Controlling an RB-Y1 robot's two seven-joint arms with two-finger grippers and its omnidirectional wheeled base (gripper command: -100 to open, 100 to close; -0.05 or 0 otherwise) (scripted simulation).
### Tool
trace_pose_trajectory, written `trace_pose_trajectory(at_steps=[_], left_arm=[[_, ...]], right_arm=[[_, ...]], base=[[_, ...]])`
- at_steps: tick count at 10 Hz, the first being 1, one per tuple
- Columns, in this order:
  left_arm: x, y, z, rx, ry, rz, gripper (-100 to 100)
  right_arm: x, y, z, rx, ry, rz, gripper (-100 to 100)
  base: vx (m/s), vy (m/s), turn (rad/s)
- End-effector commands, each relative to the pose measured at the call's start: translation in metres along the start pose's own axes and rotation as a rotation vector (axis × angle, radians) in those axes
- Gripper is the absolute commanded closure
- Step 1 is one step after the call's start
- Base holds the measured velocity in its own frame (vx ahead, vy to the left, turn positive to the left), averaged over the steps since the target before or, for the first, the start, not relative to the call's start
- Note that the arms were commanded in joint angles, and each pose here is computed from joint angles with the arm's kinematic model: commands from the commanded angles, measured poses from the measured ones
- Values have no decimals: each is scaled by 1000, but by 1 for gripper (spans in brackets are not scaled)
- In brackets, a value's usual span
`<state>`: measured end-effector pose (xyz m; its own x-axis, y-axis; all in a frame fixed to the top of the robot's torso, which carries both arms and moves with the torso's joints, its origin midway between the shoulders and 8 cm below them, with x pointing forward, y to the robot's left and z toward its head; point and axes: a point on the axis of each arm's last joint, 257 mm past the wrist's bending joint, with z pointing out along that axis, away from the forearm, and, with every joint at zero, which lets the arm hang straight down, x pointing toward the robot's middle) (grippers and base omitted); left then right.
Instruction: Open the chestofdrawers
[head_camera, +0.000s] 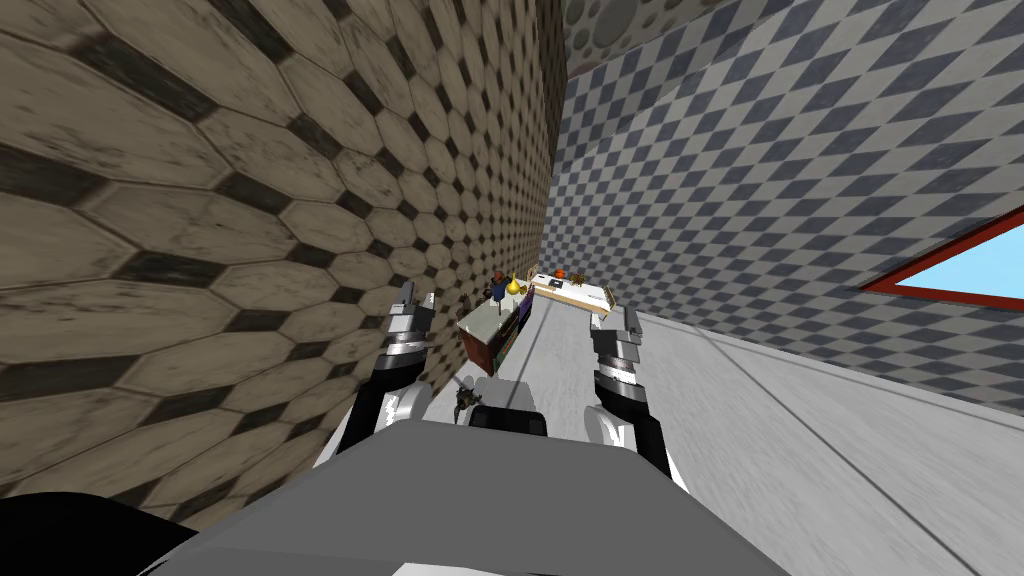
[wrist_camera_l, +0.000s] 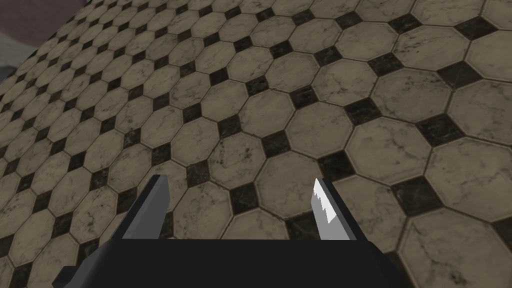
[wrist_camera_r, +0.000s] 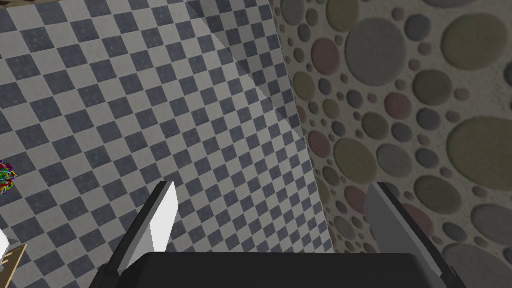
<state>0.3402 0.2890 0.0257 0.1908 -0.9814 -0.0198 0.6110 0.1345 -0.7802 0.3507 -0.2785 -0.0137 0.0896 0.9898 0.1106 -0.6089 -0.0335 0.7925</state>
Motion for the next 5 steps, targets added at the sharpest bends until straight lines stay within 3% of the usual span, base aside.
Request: trace_pose_trajectory(at_steps=[1,5], left_arm=[[0,0,0,0,0,0,0],[0,0,0,0,0,0,0]], right_arm=[[0,0,0,0,0,0,0],[0,0,0,0,0,0,0]], base=[[0,0,0],[0,0,0]])
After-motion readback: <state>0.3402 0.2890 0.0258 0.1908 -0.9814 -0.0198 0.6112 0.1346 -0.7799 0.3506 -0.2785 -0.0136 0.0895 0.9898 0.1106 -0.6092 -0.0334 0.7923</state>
